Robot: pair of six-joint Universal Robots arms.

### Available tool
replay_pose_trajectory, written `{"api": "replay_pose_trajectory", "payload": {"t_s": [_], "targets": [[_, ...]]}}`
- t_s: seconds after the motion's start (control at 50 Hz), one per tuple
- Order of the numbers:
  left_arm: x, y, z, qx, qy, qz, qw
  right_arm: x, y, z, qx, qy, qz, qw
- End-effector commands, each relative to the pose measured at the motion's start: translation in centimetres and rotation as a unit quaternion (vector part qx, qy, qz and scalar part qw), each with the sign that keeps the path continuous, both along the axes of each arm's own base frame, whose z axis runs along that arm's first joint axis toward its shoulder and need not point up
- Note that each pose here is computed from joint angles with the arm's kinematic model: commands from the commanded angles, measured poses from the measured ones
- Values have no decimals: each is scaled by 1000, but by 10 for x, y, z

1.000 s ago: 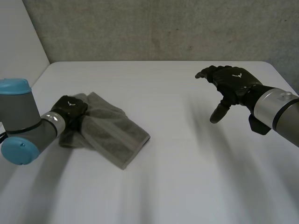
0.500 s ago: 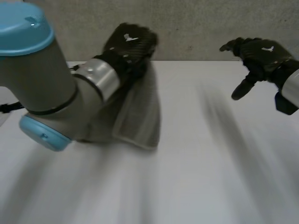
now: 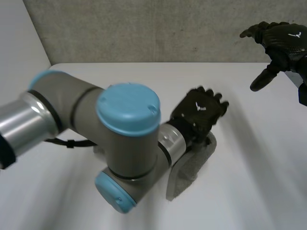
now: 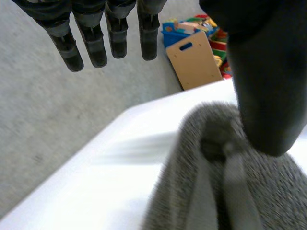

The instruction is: Fold the towel.

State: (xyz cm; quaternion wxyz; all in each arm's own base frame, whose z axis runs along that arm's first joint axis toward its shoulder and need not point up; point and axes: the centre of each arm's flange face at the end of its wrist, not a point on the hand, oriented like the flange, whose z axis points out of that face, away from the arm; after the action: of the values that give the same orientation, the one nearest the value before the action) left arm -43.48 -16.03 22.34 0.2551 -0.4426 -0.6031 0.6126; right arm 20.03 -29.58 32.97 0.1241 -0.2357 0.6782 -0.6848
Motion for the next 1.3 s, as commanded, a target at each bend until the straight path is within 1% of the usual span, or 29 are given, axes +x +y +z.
{"api": "replay_pose_trajectory", "payload": {"t_s": [0.02,0.04,0.06,0.1,0.12,0.14,0.16,0.2,0.22,0.26,0.28,0.32,0.38,0.42,0.44,0.48,0.54,0.58,0.64,0.7,0.76,0.8,0.92,0.98,1.02,1.08,1.2,1.26,1.3], "targets": [[37,-47,48,-33,37,70,996,3,3,-2,8,-2,7,1000],[51,-63,55,-37,42,92,994,3,4,-2,10,-3,7,1000],[51,-63,56,-37,42,92,994,3,4,-2,10,-3,7,1000],[76,-88,67,-48,46,131,989,3,5,-3,17,-3,7,1000],[76,-88,67,-48,46,131,989,3,5,-4,17,-3,7,1000],[87,-101,69,-51,45,149,987,3,7,-3,20,-3,6,1000],[87,-101,69,-51,44,149,987,3,7,-3,20,-3,6,1000],[112,-128,65,-44,34,187,981,6,15,-1,22,-6,12,1000],[112,-128,65,-44,34,187,981,6,15,-1,22,-6,12,1000],[135,-152,57,-31,23,214,976,15,27,-1,30,-14,28,999],[135,-153,57,-31,23,215,976,15,27,-1,30,-14,28,999],[148,-172,37,-5,7,215,977,28,39,-10,50,-19,51,997],[152,-180,23,15,-2,208,978,35,47,-15,60,-18,64,996],[155,-189,2,50,-14,188,981,51,61,-31,84,-9,83,993],[155,-189,2,50,-14,188,981,51,61,-31,84,-9,84,993],[153,-199,-17,72,-22,178,981,67,71,-56,113,11,91,989],[151,-203,-25,77,-25,174,981,76,75,-67,116,21,92,989],[148,-213,-37,79,-28,171,982,95,85,-85,111,38,96,988],[145,-223,-51,86,-31,171,981,107,91,-100,103,55,93,989],[144,-228,-64,107,-43,171,979,114,92,-120,112,73,92,987],[144,-230,-67,116,-50,171,977,115,91,-128,119,78,91,986],[144,-230,-75,126,-66,169,975,122,95,-144,130,87,102,982],[149,-232,-82,106,-97,170,975,134,91,-168,125,96,110,981],[152,-235,-84,89,-117,174,974,136,89,-172,119,101,110,982],[156,-237,-85,77,-131,190,970,136,85,-176,109,114,109,981],[158,-239,-83,72,-138,204,967,134,82,-174,107,115,106,982],[159,-237,-80,72,-139,207,966,130,82,-164,103,103,103,984],[163,-235,-67,67,-136,211,966,118,73,-151,96,87,84,988],[168,-224,-54,72,-135,213,965,100,60,-143,98,75,57,991]]}}
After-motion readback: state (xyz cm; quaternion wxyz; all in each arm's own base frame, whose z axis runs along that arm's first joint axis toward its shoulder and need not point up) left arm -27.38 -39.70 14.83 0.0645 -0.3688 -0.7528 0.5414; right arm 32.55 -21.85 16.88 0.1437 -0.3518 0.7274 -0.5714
